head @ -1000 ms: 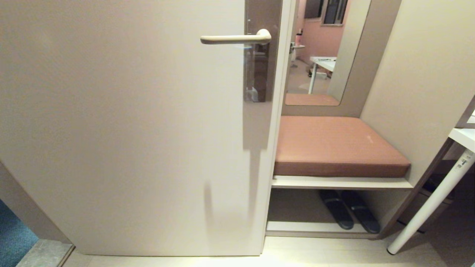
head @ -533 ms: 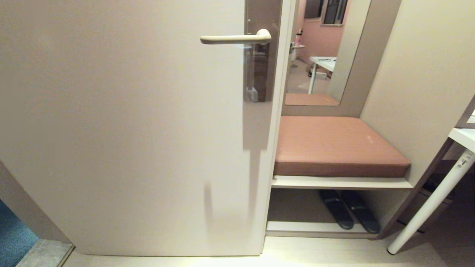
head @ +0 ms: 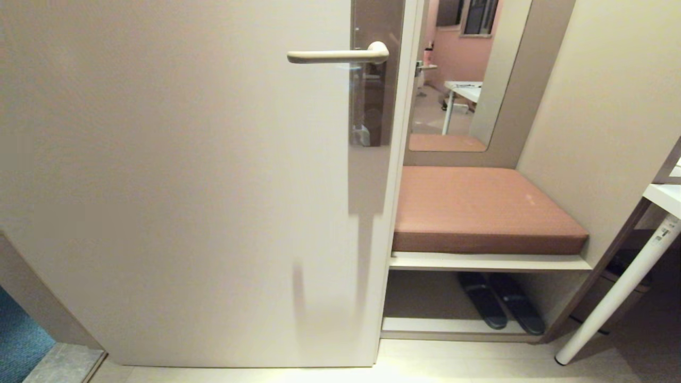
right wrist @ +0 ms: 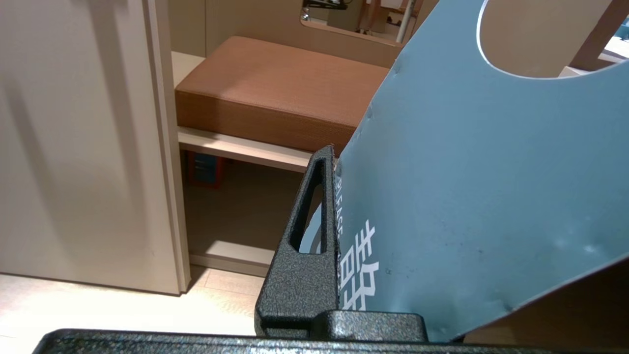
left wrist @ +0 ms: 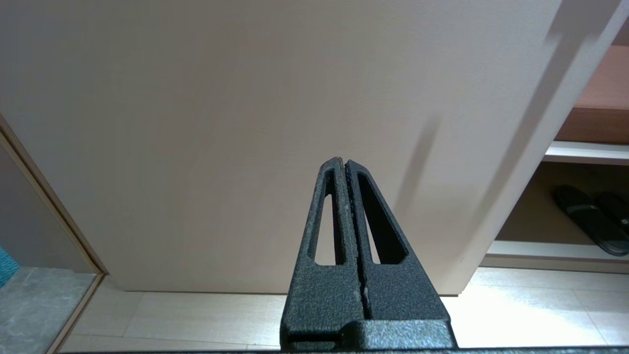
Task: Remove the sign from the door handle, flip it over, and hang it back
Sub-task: Hand it to the other hand
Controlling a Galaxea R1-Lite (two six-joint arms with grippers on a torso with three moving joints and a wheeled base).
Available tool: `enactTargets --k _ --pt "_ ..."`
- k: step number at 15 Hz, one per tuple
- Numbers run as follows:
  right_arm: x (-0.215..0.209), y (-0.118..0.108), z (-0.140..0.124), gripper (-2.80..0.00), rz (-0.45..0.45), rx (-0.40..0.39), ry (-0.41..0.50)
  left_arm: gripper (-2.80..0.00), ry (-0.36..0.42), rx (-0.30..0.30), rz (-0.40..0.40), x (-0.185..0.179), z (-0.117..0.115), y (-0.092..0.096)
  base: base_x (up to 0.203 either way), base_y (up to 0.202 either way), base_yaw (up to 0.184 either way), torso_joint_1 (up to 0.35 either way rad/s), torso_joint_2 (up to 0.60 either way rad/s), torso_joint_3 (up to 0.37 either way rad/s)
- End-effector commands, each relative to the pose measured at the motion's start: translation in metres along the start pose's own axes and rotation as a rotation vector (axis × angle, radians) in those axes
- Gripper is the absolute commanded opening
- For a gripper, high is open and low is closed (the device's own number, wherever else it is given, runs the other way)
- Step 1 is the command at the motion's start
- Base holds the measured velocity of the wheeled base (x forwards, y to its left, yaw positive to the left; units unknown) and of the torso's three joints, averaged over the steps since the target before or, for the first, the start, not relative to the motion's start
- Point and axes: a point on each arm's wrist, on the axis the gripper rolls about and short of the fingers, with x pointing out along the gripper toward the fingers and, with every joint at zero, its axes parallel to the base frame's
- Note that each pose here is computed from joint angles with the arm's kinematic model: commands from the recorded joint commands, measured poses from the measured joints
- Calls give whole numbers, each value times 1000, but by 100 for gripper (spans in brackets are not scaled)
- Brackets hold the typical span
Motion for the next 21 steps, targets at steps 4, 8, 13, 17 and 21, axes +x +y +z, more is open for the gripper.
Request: enactTargets --k 4,8,13,17,21 --pt "0 1 -2 -280 17 53 20 -280 -1 -1 0 0 0 0 0 0 0 0 0 0" --pt "0 1 -6 -280 18 100 56 -280 -1 -1 0 0 0 0 0 0 0 0 0 0" --pt "0 1 -6 -280 18 111 57 -280 -1 -1 0 0 0 0 0 0 0 0 0 0" --pt "0 1 -6 -280 18 111 57 -280 -1 -1 0 0 0 0 0 0 0 0 0 0" --pt "0 1 -6 -280 18 111 57 -280 -1 -1 0 0 0 0 0 0 0 0 0 0"
